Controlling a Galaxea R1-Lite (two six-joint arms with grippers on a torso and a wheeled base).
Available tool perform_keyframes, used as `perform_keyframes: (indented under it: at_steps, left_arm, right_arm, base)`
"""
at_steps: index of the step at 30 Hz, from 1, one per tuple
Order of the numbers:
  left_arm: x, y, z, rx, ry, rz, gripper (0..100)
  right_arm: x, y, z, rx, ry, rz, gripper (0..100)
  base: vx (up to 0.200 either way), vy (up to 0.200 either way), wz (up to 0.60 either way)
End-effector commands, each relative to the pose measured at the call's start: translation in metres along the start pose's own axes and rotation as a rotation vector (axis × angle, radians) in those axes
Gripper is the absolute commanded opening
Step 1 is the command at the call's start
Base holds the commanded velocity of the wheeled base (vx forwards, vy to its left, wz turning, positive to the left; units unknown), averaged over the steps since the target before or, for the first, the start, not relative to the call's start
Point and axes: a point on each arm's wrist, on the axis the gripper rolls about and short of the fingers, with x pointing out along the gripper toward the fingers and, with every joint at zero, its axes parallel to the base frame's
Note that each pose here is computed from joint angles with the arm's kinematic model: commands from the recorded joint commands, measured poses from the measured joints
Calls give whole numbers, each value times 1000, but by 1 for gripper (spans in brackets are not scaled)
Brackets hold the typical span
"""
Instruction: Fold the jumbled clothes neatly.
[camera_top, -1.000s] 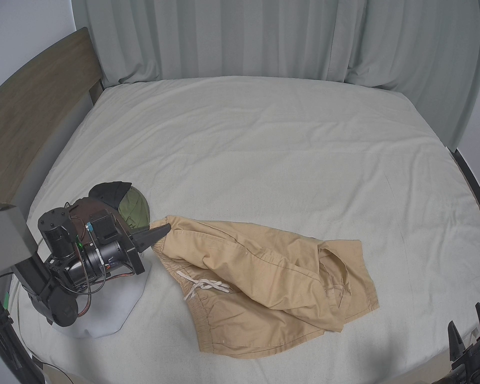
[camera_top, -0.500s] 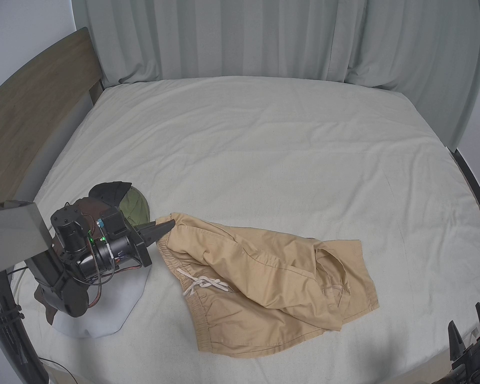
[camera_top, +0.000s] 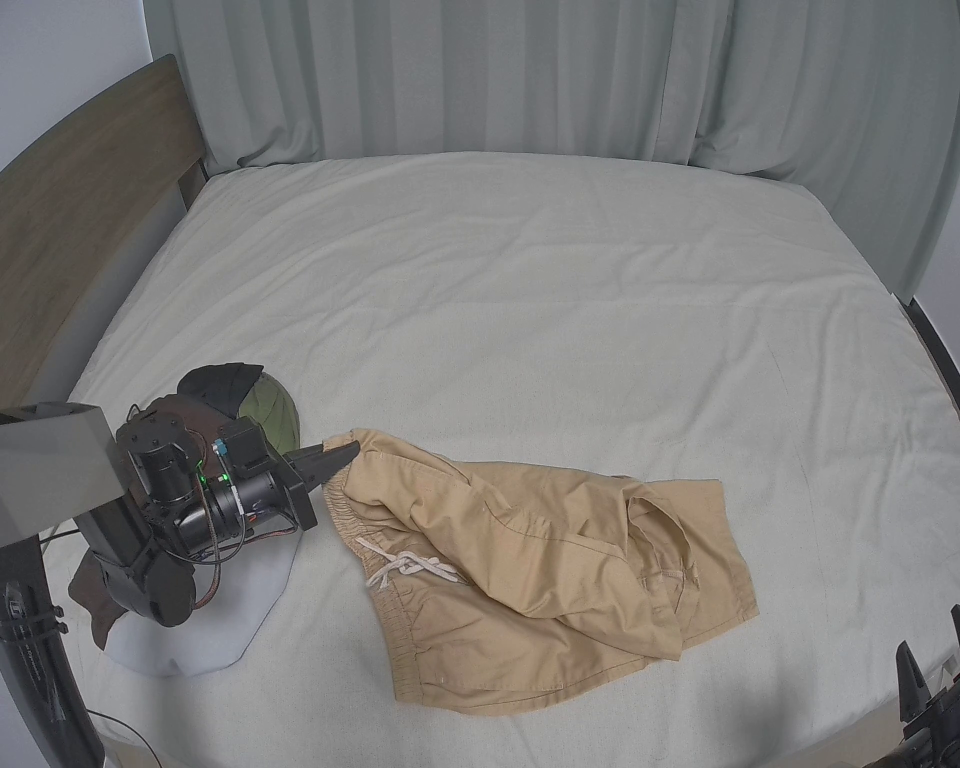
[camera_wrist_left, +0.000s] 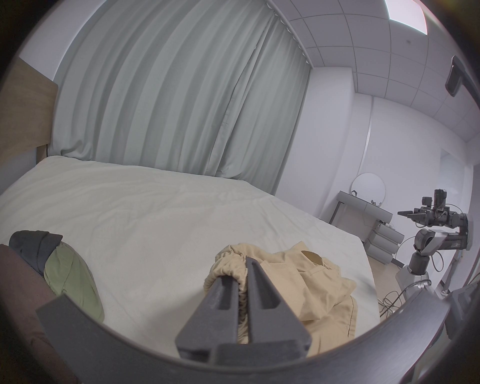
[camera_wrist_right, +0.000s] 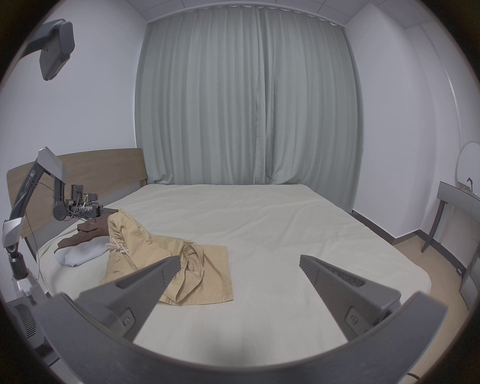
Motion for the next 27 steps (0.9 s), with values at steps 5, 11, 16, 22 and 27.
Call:
perform_keyframes:
  at_steps: [5, 11, 16, 22, 27]
  left_arm:
    - [0, 2, -2, -4, 4, 4, 0]
    - [3, 4, 3, 10, -15, 4, 0]
    - [8, 9, 10, 23, -51, 54, 0]
    - [11, 11, 15, 35, -71, 57, 0]
    - [12, 17, 25, 44, -104, 75, 0]
  right_arm:
    - [0, 0, -5, 13, 4, -3, 100]
    - [0, 0, -6, 28, 6, -12, 100]
    - [-12, 0, 54, 8, -214, -30, 100]
    - [1, 0, 110, 0, -149, 21, 100]
    - [24, 0, 121, 3, -53, 57, 100]
  base:
    - [0, 0, 0]
    - [0, 0, 0]
    - [0, 0, 0]
    - [0, 0, 0]
    - [0, 0, 0]
